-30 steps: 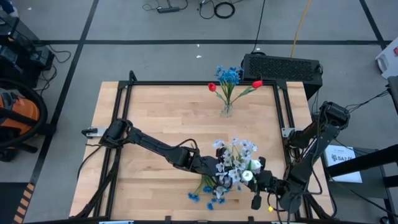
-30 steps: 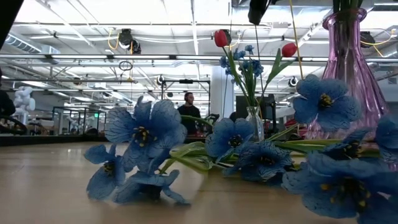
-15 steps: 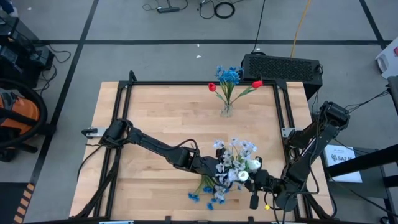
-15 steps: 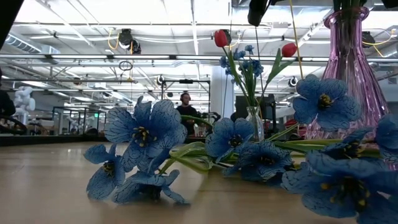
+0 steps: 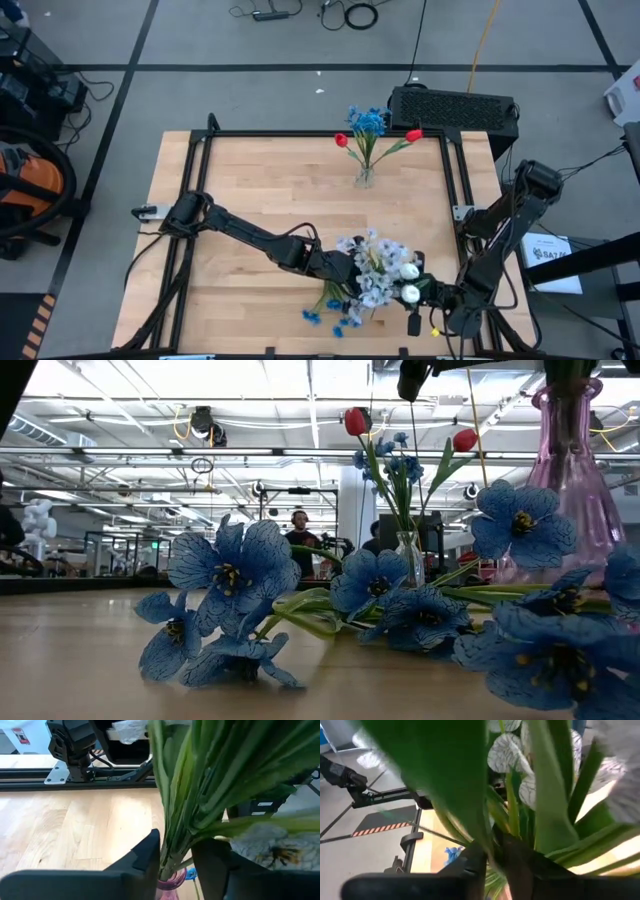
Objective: Sort flowers into vase by color
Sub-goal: Put the white flower into the violet transparent vase, then put the blue flowers into the transparent vase
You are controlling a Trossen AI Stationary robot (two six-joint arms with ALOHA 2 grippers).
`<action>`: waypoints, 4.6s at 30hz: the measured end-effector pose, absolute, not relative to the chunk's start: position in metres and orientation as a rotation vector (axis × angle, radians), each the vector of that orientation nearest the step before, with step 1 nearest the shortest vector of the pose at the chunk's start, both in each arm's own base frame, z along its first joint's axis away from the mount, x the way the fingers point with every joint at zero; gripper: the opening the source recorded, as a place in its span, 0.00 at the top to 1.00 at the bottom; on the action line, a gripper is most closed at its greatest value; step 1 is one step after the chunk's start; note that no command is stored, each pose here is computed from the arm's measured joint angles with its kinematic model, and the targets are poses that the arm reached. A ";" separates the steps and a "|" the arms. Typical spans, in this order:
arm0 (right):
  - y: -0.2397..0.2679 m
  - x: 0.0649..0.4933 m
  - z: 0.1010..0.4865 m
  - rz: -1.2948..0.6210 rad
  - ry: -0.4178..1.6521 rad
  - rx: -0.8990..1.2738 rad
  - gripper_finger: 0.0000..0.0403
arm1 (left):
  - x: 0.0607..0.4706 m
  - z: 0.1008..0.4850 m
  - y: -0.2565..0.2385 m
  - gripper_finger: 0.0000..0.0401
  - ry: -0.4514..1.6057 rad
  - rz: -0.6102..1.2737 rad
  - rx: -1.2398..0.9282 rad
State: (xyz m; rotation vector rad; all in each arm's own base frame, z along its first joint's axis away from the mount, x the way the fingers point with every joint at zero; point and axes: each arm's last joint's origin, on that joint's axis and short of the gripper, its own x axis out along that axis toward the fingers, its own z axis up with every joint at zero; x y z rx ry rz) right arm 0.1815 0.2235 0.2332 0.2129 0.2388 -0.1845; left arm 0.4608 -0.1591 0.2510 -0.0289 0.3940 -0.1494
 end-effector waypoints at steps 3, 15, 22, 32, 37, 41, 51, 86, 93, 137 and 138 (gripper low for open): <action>0.221 0.180 0.237 -0.170 0.245 0.222 0.80 | 0.461 0.251 -0.159 0.67 0.394 -0.149 -0.029; 0.210 0.172 0.255 -0.070 0.299 0.311 0.68 | 0.448 0.269 -0.156 0.65 0.439 -0.155 -0.013; 0.196 0.162 0.264 -0.007 0.398 0.362 0.69 | 0.441 0.276 -0.152 0.65 0.484 -0.148 -0.001; 0.183 0.149 0.273 0.124 0.558 0.492 0.69 | 0.436 0.273 -0.150 0.65 0.549 -0.142 0.016; 0.173 0.138 0.280 0.172 0.643 0.556 0.69 | 0.432 0.272 -0.149 0.65 0.588 -0.139 0.027; 0.161 0.127 0.285 0.205 0.738 0.614 0.69 | 0.426 0.274 -0.147 0.65 0.637 -0.134 0.040; 0.117 0.093 0.284 0.025 0.953 0.704 0.69 | 0.400 0.284 -0.133 0.65 0.822 -0.050 0.057; 0.093 0.085 0.278 -0.283 0.816 0.687 0.69 | 0.296 0.239 0.026 0.65 1.280 0.062 0.167; 0.091 0.085 0.279 -0.309 0.769 0.682 0.69 | 0.305 0.227 0.007 0.65 1.236 -0.197 0.383; 0.095 0.088 0.275 -0.393 0.746 0.741 0.69 | 0.330 0.164 0.052 1.00 1.509 -0.475 0.492; 0.094 0.088 0.274 -0.403 0.746 0.748 0.69 | 0.322 0.166 0.063 1.00 1.518 -0.448 0.464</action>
